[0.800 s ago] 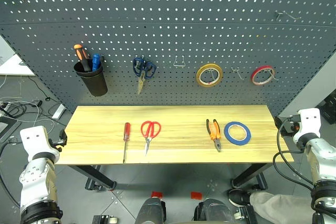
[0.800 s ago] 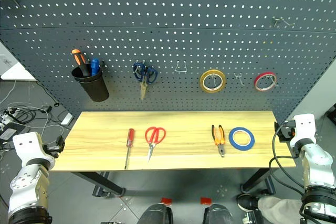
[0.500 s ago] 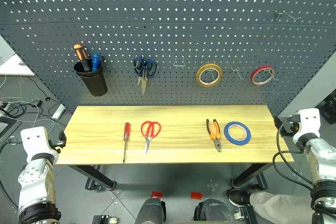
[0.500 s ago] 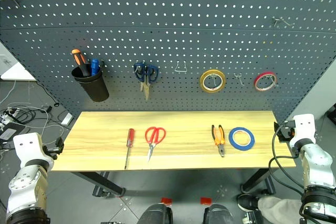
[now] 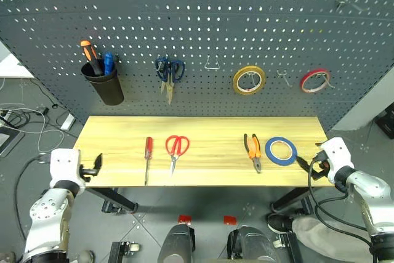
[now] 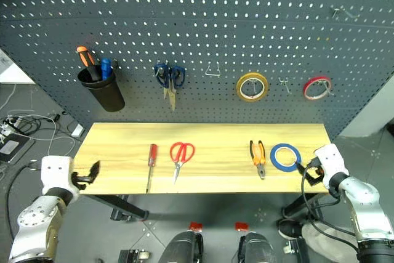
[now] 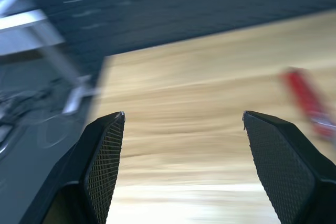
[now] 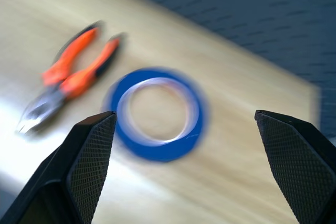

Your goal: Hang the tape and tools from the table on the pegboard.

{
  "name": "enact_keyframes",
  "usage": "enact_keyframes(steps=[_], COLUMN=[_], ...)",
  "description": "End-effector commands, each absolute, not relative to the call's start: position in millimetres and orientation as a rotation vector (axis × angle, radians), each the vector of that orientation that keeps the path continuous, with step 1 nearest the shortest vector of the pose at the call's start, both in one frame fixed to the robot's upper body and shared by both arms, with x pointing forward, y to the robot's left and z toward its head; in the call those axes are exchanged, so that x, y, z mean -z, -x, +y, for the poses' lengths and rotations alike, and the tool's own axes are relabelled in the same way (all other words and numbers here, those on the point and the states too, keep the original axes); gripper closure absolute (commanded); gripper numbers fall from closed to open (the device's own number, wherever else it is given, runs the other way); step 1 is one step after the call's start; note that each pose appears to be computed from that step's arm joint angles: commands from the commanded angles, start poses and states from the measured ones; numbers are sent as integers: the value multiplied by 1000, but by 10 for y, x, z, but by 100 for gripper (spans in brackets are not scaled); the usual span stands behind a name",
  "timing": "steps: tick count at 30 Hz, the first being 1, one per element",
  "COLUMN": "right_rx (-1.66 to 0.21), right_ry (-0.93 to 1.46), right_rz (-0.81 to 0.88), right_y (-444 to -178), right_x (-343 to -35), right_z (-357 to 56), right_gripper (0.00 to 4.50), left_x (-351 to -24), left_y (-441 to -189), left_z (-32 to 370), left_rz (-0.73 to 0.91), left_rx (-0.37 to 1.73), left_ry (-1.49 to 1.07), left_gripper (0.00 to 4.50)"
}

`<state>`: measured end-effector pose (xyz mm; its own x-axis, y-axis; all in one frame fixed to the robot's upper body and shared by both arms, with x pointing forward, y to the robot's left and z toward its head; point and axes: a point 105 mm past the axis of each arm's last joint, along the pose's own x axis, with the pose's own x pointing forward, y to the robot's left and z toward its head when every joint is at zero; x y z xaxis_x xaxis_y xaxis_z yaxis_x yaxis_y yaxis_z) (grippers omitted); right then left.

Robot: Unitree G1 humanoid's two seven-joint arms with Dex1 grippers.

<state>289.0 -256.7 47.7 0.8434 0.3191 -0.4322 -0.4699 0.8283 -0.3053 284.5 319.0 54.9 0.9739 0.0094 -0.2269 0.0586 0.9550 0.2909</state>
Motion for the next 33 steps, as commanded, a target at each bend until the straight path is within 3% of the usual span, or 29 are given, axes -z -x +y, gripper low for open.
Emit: enact_keyframes(steps=[1,9,16,20,24,28,33], right_rx=[-516,-628,-700,-745,-780,-788,-717], right_ry=[485,614,747,811,852,873,926], right_rz=[397,475,579,646,739,801,748], right_y=[-2909,-3238,-3490,-3541,-3534,-3510,-3492], right_x=[-600,-592,-445,-333,-228,-171,-235], right_z=[-2349,-2273,-2322,-2348,-2413,-2488,-2595], right_gripper=[0,0,0,0,81,218,381], left_x=[-770,-860,-957,-974,-988,-1030,-1071], left_y=[-3014,-3004,-2882,-2860,-2859,-2829,-2837], left_z=[2666,1591,1086,941,827,722,687], left_rz=[161,121,63,39,7,-26,-48], left_rx=[241,788,1101,1180,1227,1291,1301], left_ry=[-398,-477,-522,-555,-574,-547,-510], left_gripper=[71,71,71,71,69,69,69])
